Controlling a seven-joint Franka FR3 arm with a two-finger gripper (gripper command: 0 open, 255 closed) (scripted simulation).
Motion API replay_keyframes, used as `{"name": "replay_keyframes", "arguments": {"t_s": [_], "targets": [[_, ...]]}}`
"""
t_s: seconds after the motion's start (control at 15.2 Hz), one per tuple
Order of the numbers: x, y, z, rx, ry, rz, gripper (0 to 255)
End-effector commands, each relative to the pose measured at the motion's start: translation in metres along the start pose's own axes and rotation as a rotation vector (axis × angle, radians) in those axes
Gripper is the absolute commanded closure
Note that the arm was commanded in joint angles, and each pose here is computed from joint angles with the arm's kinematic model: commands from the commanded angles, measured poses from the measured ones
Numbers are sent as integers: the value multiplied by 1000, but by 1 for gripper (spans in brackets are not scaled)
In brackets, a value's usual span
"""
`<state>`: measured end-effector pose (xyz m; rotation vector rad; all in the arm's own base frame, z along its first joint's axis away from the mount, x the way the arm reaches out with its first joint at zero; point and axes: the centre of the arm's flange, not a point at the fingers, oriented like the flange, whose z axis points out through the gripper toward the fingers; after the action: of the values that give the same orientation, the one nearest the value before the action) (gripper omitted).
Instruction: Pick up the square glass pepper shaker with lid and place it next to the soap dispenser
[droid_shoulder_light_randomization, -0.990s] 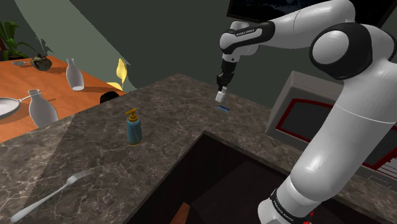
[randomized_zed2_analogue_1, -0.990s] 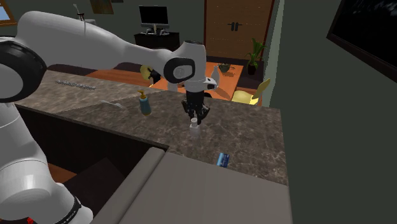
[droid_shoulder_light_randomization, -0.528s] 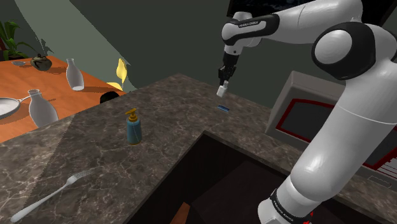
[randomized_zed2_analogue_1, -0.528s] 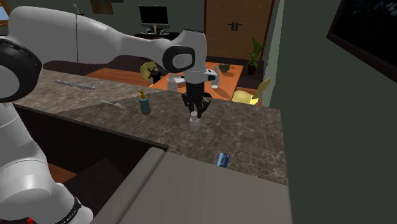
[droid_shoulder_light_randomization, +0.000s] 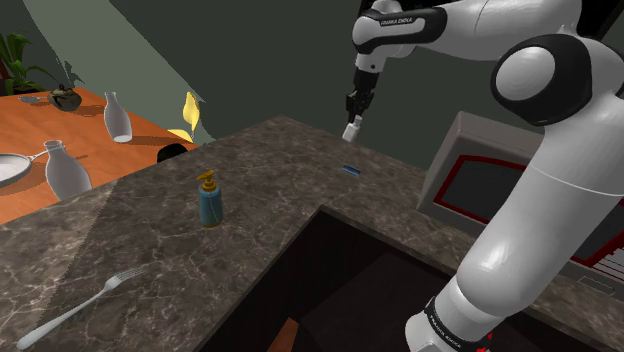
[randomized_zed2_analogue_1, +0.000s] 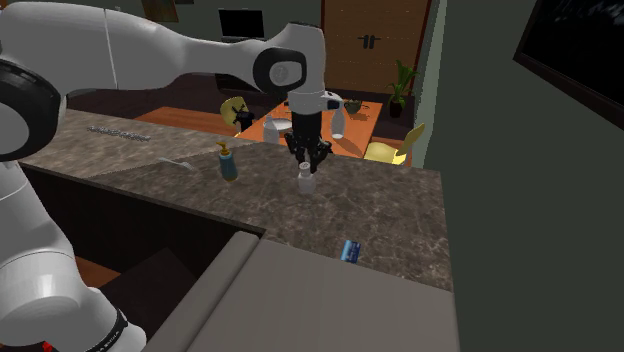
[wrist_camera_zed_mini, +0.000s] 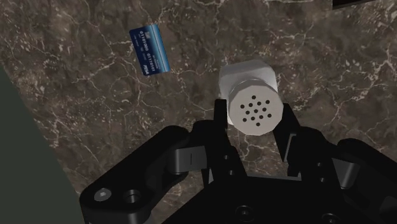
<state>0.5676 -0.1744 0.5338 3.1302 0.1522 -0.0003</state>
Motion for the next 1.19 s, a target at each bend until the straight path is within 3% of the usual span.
{"name": "replay_keyframes", "arguments": {"t_s": [0.0,0.46,1.12], "targets": [[-1,0,-11,0,0,0,255],[-1,1,-44,0,0,0,255],[-8,-131,-45,0,0,0,255]]}}
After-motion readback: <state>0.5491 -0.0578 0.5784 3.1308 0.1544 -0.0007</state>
